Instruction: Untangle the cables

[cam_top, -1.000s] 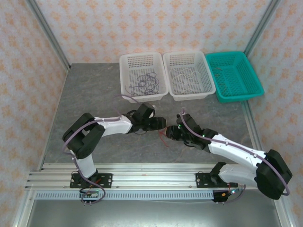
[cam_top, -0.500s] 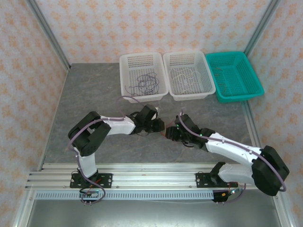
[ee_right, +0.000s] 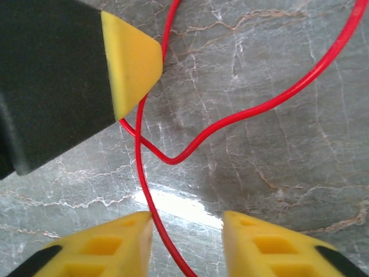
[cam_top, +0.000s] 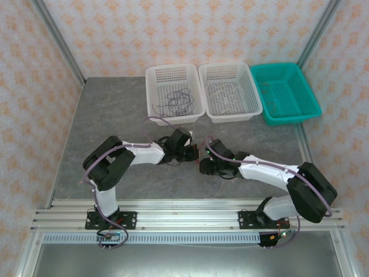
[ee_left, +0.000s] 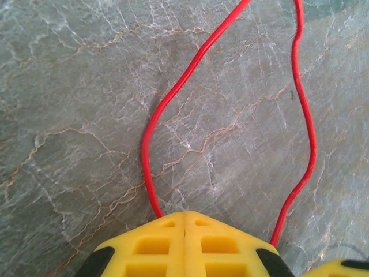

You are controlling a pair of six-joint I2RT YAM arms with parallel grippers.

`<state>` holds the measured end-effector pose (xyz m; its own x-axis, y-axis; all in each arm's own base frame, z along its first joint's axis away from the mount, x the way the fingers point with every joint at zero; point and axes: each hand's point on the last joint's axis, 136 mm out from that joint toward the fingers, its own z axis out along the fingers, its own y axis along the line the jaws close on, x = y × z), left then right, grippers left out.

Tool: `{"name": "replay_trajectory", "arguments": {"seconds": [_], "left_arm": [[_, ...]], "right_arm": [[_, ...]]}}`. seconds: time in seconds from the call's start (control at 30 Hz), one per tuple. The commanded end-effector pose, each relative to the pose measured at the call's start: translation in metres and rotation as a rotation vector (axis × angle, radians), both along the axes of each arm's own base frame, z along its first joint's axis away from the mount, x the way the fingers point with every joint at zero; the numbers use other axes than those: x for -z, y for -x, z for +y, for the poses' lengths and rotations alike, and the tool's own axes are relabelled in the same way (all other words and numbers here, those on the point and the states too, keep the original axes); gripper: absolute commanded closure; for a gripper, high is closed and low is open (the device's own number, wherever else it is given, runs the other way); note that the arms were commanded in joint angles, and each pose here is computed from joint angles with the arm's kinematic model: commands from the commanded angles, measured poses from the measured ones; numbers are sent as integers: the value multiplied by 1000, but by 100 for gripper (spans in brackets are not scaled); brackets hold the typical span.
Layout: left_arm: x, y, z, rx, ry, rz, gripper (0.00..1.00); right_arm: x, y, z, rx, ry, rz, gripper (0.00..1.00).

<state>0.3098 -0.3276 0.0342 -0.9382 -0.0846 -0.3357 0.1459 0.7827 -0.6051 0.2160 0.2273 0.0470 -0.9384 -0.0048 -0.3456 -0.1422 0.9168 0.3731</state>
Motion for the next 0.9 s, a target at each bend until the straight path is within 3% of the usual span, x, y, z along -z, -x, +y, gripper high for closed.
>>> {"name": "replay_trajectory", "arguments": {"seconds": [0.0,0.13,0.3,0.53,0.7,0.87], "left_arm": [[-25,-1,-6,21,40,-56,100],[-28,-2,-3,13,23,-65,100],[-19,-1,21,-32,-97,-64,100],[-4,9,62,-94,-251,-51,100],[-6,12,97,-150,-307,-56,100],[-17,11,154,-265,-323,-54,100]], "right_arm": [[7,-3,-1,8,16,0,77],[5,-7,-2,32,19,-14,100],[-28,-30,-25,218,-41,-124,100],[-104,-70,-127,707,-311,-304,100],[-108,-66,-201,970,-255,-311,100],[-108,-61,-239,1119,-244,-323,100]]}}
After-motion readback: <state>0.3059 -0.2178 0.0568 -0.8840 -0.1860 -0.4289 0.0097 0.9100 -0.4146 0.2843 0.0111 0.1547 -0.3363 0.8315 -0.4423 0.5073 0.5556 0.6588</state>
